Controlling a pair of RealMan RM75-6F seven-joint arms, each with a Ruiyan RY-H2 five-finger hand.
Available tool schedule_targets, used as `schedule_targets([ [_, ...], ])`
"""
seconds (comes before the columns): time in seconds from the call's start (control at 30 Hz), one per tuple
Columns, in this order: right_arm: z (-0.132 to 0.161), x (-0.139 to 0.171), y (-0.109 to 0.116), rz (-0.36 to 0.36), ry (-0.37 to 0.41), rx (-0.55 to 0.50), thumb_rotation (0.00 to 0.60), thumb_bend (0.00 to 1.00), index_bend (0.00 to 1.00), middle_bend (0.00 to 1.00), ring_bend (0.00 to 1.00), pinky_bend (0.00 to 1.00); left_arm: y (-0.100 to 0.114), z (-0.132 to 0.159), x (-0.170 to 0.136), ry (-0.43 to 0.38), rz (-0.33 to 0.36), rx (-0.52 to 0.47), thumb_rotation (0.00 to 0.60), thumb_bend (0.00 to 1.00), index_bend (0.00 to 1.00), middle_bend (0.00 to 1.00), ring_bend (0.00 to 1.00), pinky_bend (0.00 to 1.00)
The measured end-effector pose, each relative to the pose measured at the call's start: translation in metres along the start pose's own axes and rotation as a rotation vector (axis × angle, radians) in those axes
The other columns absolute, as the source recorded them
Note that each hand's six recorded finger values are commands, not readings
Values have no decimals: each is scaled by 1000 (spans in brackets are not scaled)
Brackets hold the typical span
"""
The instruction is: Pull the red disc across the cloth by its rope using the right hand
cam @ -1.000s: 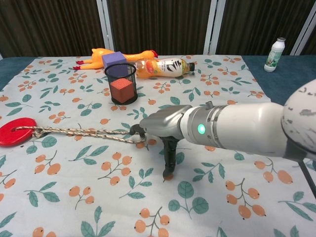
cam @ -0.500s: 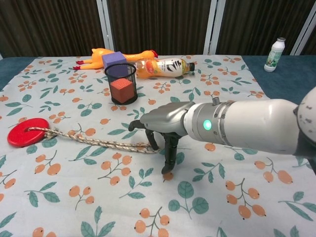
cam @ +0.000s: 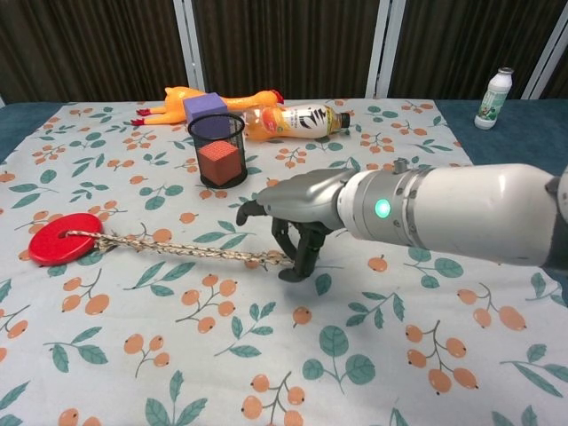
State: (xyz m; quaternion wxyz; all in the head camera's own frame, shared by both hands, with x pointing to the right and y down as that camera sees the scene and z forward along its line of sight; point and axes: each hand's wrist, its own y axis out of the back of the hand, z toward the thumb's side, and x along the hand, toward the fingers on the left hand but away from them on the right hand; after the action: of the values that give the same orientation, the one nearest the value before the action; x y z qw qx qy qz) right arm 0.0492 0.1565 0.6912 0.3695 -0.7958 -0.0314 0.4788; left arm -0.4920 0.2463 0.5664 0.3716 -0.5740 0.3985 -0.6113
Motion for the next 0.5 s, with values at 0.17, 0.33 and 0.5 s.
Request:
schedule_targets([
  [0.17,-1,2,5,-52,6,-17,600,656,655,809,588,556,0,0,0,0,1,1,568,461,0,51,0,80],
  [0.33,-10,8,8,-89,-6,-39,600,743,846,822,619,680,1,0,0,-1,0,-1,567,461,0,47,0,80],
  [0.5,-33,22,14,-136,-45,-51,600,797,894,824,630,702,1,0,0,0,1,-6,570,461,0,46,0,80],
])
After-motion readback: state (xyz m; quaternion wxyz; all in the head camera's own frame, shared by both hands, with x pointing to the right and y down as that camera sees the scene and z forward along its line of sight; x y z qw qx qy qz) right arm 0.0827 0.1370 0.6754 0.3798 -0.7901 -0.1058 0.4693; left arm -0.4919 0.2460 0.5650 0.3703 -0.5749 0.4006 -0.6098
